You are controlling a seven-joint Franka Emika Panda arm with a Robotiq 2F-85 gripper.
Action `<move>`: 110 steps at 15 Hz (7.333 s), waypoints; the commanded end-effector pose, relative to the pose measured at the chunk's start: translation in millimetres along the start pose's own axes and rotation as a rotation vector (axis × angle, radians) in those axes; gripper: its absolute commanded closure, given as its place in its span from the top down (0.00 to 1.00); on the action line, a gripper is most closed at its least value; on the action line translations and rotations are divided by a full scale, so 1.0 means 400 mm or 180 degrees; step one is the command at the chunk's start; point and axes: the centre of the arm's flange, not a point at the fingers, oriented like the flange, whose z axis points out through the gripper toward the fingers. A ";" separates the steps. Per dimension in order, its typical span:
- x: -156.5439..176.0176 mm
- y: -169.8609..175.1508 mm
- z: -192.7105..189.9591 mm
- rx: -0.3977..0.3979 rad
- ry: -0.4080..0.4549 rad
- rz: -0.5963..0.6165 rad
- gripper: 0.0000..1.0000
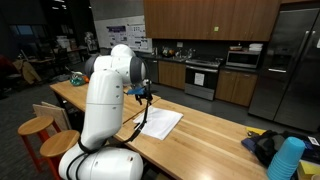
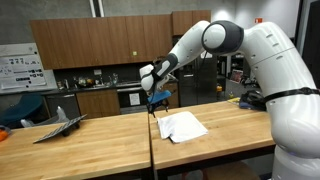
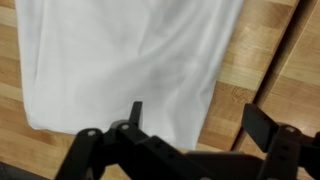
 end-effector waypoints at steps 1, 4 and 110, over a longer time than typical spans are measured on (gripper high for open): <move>0.000 0.000 0.000 0.0000 0.0000 0.0000 1.00; 0.000 0.000 0.000 0.0000 0.0000 0.0000 1.00; 0.089 -0.028 0.125 0.0294 0.0200 0.0165 0.61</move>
